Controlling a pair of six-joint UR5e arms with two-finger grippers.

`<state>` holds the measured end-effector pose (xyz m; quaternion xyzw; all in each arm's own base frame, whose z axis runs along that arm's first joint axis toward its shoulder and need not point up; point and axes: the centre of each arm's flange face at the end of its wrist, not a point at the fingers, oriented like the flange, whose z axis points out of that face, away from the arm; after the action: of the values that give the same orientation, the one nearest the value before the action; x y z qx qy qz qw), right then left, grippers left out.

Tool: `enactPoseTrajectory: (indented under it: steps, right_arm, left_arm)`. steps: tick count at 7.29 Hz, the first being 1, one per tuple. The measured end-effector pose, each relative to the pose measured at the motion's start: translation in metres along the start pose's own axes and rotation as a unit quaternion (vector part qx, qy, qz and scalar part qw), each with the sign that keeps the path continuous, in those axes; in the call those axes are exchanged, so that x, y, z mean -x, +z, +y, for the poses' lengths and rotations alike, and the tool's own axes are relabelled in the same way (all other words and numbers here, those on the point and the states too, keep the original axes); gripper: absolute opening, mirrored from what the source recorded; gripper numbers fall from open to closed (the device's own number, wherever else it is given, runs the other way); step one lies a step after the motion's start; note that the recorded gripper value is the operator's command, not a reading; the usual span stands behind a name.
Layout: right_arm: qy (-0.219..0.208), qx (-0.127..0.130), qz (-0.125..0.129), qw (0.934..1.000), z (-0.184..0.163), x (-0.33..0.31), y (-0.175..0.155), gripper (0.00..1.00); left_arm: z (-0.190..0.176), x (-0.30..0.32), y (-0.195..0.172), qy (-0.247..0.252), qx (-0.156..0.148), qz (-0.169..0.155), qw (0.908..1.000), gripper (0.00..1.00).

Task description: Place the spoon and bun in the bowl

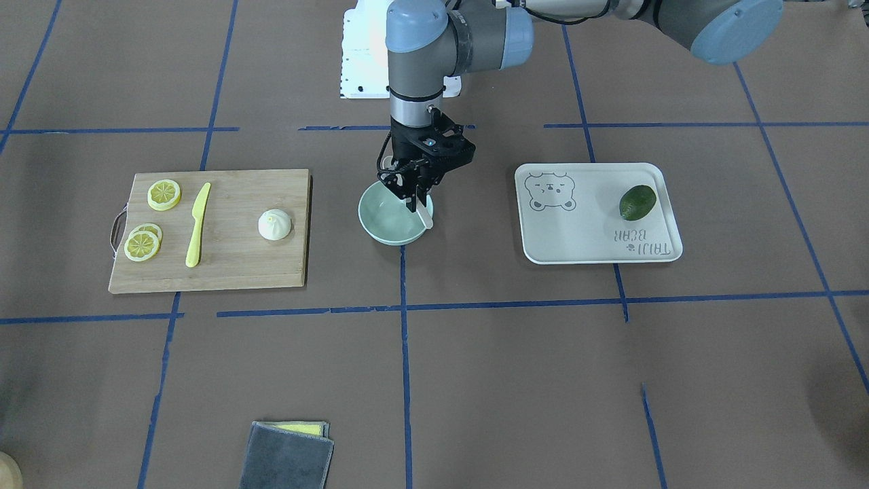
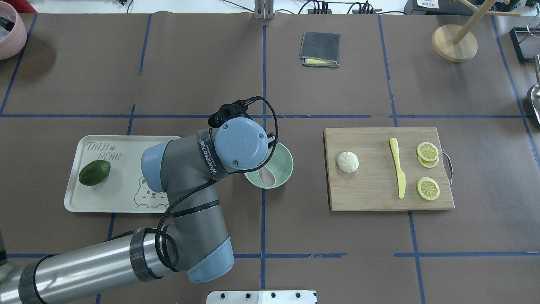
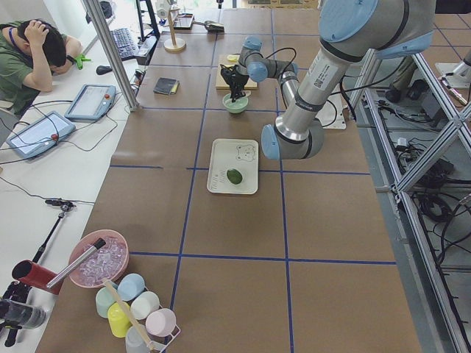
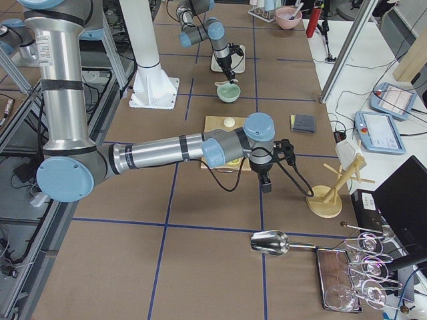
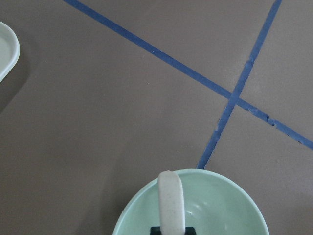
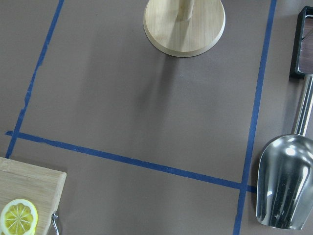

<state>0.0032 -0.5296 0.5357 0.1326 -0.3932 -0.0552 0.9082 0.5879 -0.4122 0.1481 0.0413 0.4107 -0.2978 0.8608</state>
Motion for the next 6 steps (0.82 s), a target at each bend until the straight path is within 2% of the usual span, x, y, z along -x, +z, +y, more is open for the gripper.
enactPoseTrajectory:
  steps: [1,2,3,6]
  right_arm:
    - [0.000,0.000,0.000,1.0000,0.0001,-0.0001,0.0001,1.00]
    - [0.000,0.000,0.000,1.0000,0.0001,0.0000,0.0000,1.00]
    - [0.000,0.000,-0.001,1.0000,0.0001,0.0000,0.0001,1.00]
    - [-0.001,-0.001,-0.001,1.0000,-0.0004,0.0010,-0.0008,1.00]
  left_arm:
    - [-0.0071,0.0002,0.0067,0.000,-0.007,-0.004,1.0000,0.21]
    - [-0.0102,-0.0001,0.0117,0.001,-0.011,-0.006,0.9999,0.52]
    - [-0.0104,-0.0010,0.0137,0.011,-0.012,-0.006,0.9998,1.00]
    - [-0.0101,-0.0024,0.0076,0.068,-0.010,0.004,0.9976,1.00]
